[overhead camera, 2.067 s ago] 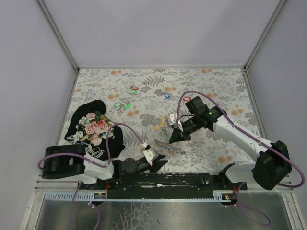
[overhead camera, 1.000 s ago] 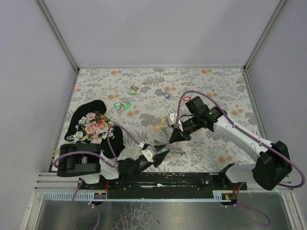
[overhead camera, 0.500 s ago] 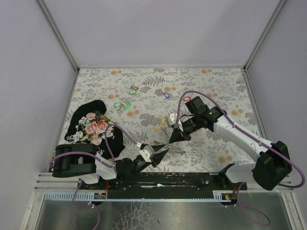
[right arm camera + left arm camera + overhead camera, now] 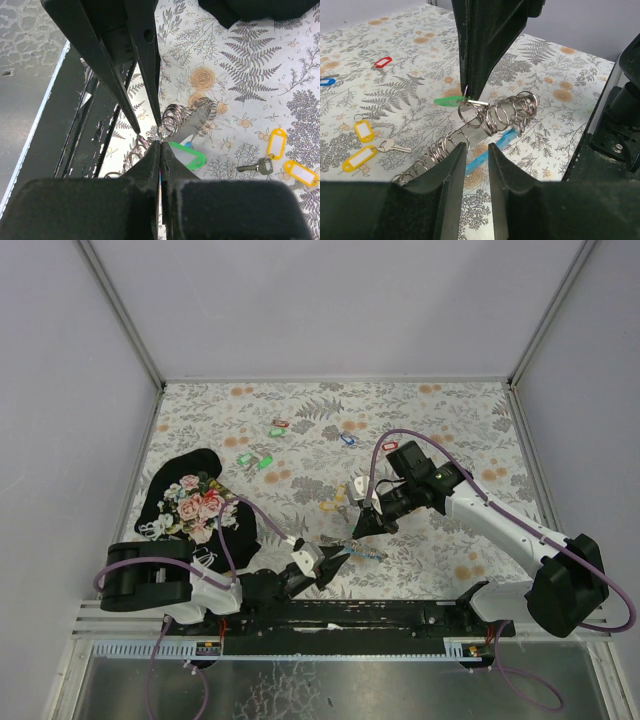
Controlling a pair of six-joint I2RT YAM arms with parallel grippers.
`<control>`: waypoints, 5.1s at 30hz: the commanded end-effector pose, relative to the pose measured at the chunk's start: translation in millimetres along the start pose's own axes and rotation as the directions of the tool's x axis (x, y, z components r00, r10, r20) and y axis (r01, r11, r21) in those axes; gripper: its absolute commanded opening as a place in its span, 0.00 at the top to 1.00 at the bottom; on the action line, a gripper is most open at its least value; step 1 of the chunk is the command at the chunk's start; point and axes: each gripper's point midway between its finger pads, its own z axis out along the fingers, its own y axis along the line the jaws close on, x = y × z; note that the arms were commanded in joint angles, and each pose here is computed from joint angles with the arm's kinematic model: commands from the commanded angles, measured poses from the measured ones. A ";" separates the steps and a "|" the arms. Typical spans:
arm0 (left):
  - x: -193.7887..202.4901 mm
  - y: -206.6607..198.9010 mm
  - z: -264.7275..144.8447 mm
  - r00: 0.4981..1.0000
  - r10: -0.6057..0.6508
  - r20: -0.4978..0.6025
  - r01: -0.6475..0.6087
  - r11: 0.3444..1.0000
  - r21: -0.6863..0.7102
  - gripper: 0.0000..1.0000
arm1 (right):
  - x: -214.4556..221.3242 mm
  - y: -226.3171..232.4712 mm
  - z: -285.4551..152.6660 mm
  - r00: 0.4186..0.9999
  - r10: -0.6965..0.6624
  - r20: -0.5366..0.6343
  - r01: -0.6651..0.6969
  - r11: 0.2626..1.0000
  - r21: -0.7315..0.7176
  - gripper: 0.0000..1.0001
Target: Remove the keys from the keyring
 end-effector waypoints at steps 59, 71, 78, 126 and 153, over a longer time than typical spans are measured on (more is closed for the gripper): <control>-34.6 13.6 19.2 0.994 -0.073 0.078 0.084 0.986 -0.142 0.68 | -20.0 -8.4 5.2 0.996 0.031 0.082 -0.031 1.000 0.001 1.00; -34.8 21.3 19.3 0.995 -0.050 0.083 0.065 0.981 -0.185 0.69 | -22.5 -4.3 9.2 0.996 0.031 0.089 -0.030 0.999 -0.020 1.00; -36.4 27.6 19.7 0.996 -0.037 0.085 0.055 0.973 -0.225 0.70 | -24.9 -2.4 14.5 0.995 0.038 0.090 -0.035 0.999 -0.034 1.00; -60.5 -0.3 -22.1 0.973 -0.223 0.056 0.213 0.966 0.147 0.69 | -27.0 1.7 9.7 0.997 0.003 0.077 0.000 0.999 -0.041 1.00; -72.5 7.5 -17.2 0.691 -0.720 0.070 0.720 0.694 0.028 0.69 | -25.1 -3.2 9.6 0.998 0.007 0.067 -0.007 1.000 -0.013 1.00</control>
